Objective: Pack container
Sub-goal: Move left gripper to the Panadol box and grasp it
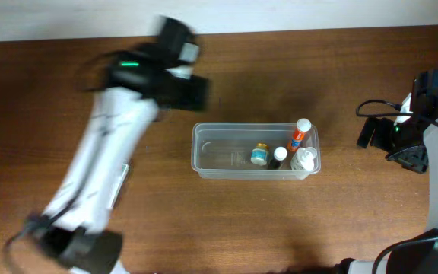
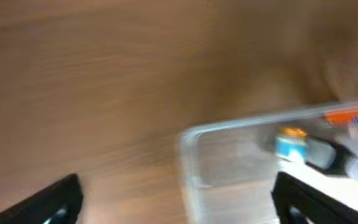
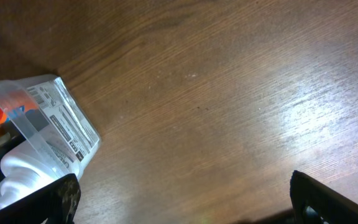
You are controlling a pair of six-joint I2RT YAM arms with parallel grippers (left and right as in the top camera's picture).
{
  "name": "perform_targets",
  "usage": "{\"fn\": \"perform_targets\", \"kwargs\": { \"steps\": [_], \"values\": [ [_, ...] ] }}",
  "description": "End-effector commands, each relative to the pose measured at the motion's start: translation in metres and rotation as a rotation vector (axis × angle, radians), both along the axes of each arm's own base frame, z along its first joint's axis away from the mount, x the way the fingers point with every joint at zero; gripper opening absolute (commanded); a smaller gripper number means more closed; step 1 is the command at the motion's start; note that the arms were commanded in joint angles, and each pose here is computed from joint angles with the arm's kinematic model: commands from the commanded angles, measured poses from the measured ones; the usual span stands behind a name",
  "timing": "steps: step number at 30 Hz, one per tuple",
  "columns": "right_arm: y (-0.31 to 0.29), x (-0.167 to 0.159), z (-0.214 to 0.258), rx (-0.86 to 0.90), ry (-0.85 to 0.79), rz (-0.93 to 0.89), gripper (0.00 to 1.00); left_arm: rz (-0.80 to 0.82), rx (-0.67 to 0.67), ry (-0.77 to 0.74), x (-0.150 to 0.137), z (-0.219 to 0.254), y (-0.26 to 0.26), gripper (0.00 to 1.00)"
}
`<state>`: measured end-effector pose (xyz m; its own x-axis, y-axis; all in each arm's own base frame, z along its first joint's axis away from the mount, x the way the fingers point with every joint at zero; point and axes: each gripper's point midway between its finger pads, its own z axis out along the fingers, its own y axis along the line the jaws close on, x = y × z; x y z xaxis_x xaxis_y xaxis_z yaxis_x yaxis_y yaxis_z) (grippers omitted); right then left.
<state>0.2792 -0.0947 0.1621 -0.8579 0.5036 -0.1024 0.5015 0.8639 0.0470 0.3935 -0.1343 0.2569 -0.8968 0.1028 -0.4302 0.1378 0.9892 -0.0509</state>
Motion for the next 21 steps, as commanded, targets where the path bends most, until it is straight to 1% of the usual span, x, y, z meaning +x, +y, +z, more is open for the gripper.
{"fn": "perform_targets", "kwargs": {
  "steps": [1, 5, 7, 10, 12, 15, 18, 21],
  "values": [
    [0.0, 0.001, -0.001, 0.008, -0.001, -0.006, 1.0, 0.188, 0.024, 0.051, -0.011, 0.006, 0.067, 1.0],
    [0.0, 0.002, -0.001, 0.013, -0.008, -0.004, 1.0, 0.34, 0.061, 0.231, -0.041, -0.022, 0.129, 0.99],
    [0.0, 0.002, -0.001, 0.013, -0.008, -0.004, 1.0, 0.364, 0.071, 0.285, -0.049, -0.036, 0.142, 0.99],
    [0.001, 0.002, -0.001, 0.013, -0.007, -0.004, 1.0, 0.365, 0.083, 0.333, -0.066, -0.049, 0.147, 0.99],
    [0.001, 0.002, -0.001, 0.013, -0.007, -0.004, 1.0, 0.354, 0.092, 0.325, -0.077, -0.046, 0.146, 0.99],
    [0.001, 0.002, -0.001, 0.013, -0.007, -0.004, 1.0, 0.358, 0.114, 0.27, -0.102, -0.033, 0.15, 0.99],
    [0.001, 0.002, -0.001, 0.013, -0.007, -0.004, 1.0, 0.377, 0.12, 0.178, -0.127, -0.024, 0.157, 0.99],
    [0.001, 0.002, -0.001, 0.019, -0.009, -0.004, 1.0, 0.383, 0.109, 0.086, -0.146, -0.033, 0.162, 1.0]
  ]
}}
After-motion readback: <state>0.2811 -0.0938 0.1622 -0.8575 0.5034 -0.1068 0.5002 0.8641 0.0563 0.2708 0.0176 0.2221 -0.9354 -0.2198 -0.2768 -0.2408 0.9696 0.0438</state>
